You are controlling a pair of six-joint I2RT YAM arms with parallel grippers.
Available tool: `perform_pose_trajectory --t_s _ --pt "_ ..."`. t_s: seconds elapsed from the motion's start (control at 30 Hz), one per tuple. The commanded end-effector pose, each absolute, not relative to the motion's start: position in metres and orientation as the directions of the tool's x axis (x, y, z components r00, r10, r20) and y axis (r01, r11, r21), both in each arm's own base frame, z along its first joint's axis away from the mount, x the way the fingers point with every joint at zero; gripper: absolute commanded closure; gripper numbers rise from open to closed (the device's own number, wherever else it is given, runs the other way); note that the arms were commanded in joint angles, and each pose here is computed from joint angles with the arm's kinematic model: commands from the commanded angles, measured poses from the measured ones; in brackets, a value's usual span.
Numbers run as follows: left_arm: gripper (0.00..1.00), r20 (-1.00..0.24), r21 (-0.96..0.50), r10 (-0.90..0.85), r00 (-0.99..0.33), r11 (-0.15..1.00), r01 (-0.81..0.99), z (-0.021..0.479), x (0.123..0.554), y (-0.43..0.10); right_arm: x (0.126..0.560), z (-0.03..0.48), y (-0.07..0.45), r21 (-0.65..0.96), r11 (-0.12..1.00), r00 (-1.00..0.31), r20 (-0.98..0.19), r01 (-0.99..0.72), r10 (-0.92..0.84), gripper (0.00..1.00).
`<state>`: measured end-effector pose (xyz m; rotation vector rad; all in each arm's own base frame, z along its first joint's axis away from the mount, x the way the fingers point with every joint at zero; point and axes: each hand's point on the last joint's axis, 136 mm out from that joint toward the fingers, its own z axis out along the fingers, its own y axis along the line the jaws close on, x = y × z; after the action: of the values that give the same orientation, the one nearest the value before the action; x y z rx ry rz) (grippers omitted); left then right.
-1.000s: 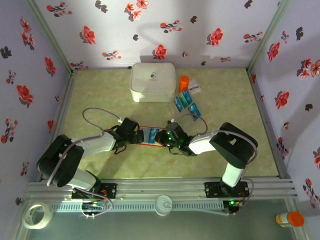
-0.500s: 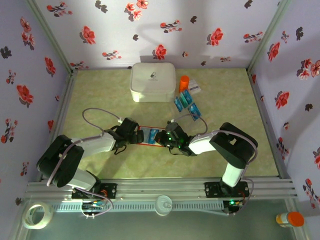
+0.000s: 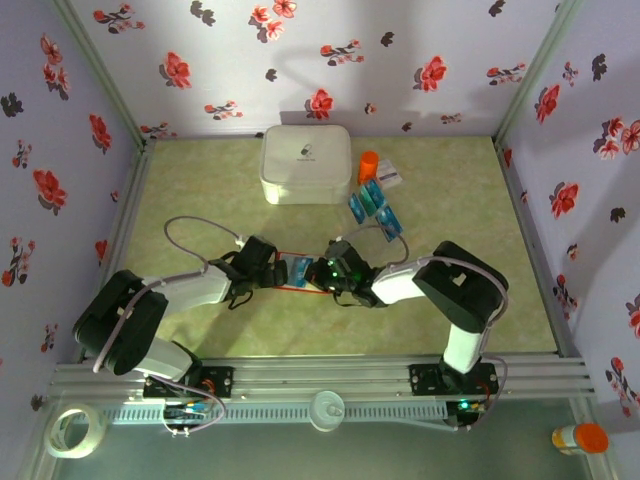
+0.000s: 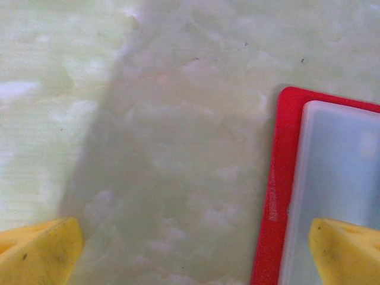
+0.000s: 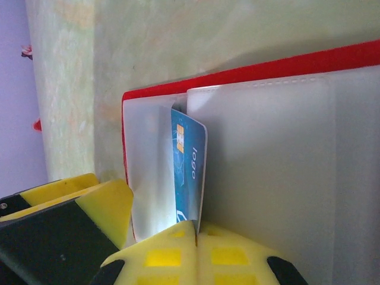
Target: Put the credit cards into the card holder
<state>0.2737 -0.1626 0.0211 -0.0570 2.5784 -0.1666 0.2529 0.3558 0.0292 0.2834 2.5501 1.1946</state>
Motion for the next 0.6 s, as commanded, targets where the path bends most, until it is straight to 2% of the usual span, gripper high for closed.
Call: perform_pose_trajectory --t_s 0.0,0.03,0.13,0.23,0.43,0.57 --pt "0.0 -0.423 -0.035 -0.063 -0.904 0.998 -0.054 -0.01 0.244 -0.134 0.23 -0.004 0.348 0.688 0.721 -0.967 -0.124 0.078 0.223 1.0" --pt "0.0 -0.422 -0.036 -0.064 -0.904 0.998 -0.054 -0.01 0.243 -0.134 0.23 -0.003 0.347 0.684 0.726 -0.968 -0.127 0.072 0.216 0.97" --pt "0.0 -0.422 -0.035 -0.065 -0.904 0.998 -0.055 -0.01 0.243 -0.134 0.233 0.01 0.344 0.671 0.741 -0.971 -0.152 0.037 0.187 0.79" --pt "0.0 -0.424 -0.037 -0.065 -0.903 0.998 -0.055 -0.01 0.243 -0.134 0.235 0.026 0.335 0.637 0.771 -0.97 -0.19 -0.004 0.151 0.67" --pt "0.0 -0.431 -0.043 -0.068 -0.9 0.998 -0.054 -0.008 0.243 -0.134 0.24 0.054 0.321 0.554 0.828 -0.961 -0.264 -0.084 0.079 0.66" --pt "0.0 -0.429 -0.047 -0.071 -0.901 0.997 -0.056 -0.009 0.243 -0.135 0.246 0.063 0.321 0.51 0.852 -0.956 -0.292 -0.122 0.038 0.73"
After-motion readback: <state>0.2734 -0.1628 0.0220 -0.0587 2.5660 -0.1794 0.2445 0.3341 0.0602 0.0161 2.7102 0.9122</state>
